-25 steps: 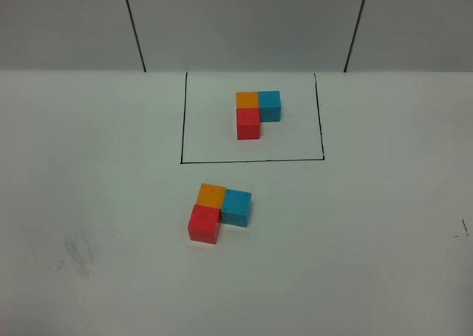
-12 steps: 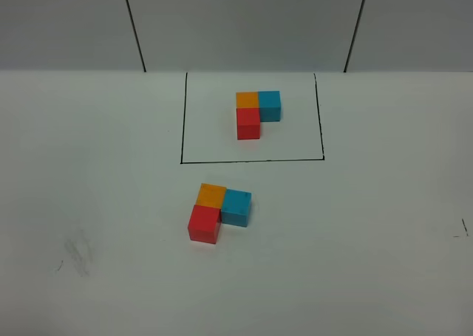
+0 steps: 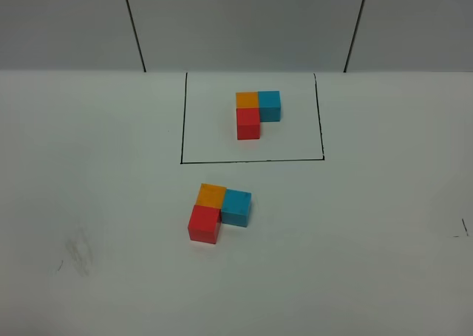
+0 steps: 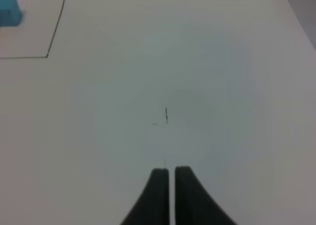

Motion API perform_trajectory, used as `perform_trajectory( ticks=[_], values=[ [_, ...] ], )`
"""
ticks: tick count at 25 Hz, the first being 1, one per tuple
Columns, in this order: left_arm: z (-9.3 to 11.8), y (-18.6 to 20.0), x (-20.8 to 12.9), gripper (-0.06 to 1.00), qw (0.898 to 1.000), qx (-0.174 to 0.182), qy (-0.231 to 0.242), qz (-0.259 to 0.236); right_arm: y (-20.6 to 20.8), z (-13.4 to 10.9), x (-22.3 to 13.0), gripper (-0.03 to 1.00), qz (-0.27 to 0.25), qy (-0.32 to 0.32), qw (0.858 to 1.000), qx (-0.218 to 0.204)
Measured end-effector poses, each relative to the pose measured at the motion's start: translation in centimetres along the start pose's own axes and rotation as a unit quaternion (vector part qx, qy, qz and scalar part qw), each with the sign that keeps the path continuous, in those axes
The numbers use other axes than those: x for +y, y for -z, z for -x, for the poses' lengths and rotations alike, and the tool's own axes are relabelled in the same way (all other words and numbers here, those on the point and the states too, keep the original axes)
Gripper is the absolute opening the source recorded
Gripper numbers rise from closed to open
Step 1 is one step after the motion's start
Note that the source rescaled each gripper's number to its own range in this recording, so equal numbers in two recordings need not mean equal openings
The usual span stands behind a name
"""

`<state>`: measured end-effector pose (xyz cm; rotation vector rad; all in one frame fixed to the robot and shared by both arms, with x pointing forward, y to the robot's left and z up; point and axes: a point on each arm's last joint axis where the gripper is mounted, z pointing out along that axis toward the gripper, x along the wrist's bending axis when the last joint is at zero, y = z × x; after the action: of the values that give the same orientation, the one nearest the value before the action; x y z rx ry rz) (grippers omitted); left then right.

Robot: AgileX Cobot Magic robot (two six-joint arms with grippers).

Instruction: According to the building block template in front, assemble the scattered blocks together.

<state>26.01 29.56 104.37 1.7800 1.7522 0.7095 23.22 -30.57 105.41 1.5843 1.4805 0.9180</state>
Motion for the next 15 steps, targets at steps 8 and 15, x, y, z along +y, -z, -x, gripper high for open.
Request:
perform_trajectory(
  ticks=[8,15],
  values=[
    [0.00,0.00,0.00,0.01,1.000,0.000,0.000,0.000,-0.03,0.05,-0.04,0.00,-0.001,-0.003,1.000,-0.003],
    [0.00,0.00,0.00,0.01,1.000,0.000,0.000,0.000,-0.02,0.06,-0.04,0.00,-0.001,-0.005,1.000,-0.003]
  ],
)
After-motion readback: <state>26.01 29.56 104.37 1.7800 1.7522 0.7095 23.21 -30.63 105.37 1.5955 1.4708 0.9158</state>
